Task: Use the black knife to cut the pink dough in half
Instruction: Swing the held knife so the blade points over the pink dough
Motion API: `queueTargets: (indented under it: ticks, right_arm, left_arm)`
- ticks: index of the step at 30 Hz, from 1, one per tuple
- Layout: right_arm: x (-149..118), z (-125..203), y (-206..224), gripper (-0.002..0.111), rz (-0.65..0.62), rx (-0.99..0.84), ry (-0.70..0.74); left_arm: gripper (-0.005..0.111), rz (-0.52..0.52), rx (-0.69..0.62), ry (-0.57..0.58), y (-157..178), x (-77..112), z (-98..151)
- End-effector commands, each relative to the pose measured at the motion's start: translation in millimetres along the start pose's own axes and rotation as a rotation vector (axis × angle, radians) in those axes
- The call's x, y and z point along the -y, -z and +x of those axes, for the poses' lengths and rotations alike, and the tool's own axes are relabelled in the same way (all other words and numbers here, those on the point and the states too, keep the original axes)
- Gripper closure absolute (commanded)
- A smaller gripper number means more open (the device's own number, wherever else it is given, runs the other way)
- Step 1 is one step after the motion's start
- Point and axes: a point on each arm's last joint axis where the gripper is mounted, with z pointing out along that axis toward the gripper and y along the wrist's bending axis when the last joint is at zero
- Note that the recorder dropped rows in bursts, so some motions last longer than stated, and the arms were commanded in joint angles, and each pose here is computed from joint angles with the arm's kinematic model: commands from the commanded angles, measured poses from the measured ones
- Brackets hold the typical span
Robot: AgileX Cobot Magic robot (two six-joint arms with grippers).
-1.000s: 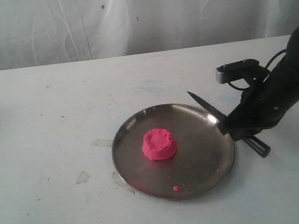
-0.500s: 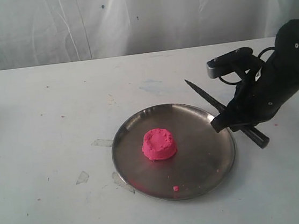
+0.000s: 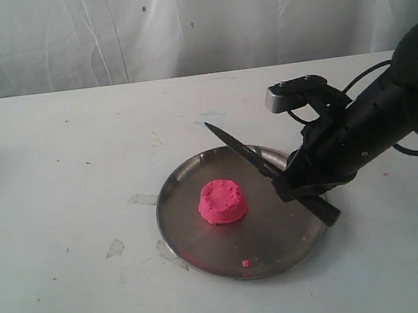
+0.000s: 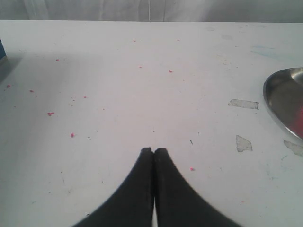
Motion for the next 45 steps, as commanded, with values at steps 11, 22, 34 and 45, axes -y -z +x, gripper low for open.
queueTargets:
  ticks: [11,22,34,45]
  right_arm:
    - [-23,-4,21,0.108,-0.085,0.058,0.08]
    - [-15,15,42,0.108,0.23,0.067,0.031]
    - [-47,26,39,0.108,0.287,0.016,0.076]
    - [-64,26,31,0.108,0.295,0.009,0.071]
  left_arm:
    - [0.107,0.001,-0.002,0.012,0,0.1,1]
    - [0.107,0.001,-0.002,0.012,0,0.1,1]
    - [0.107,0.001,-0.002,0.012,0,0.1,1]
    - [0.107,0.001,-0.002,0.012,0,0.1,1]
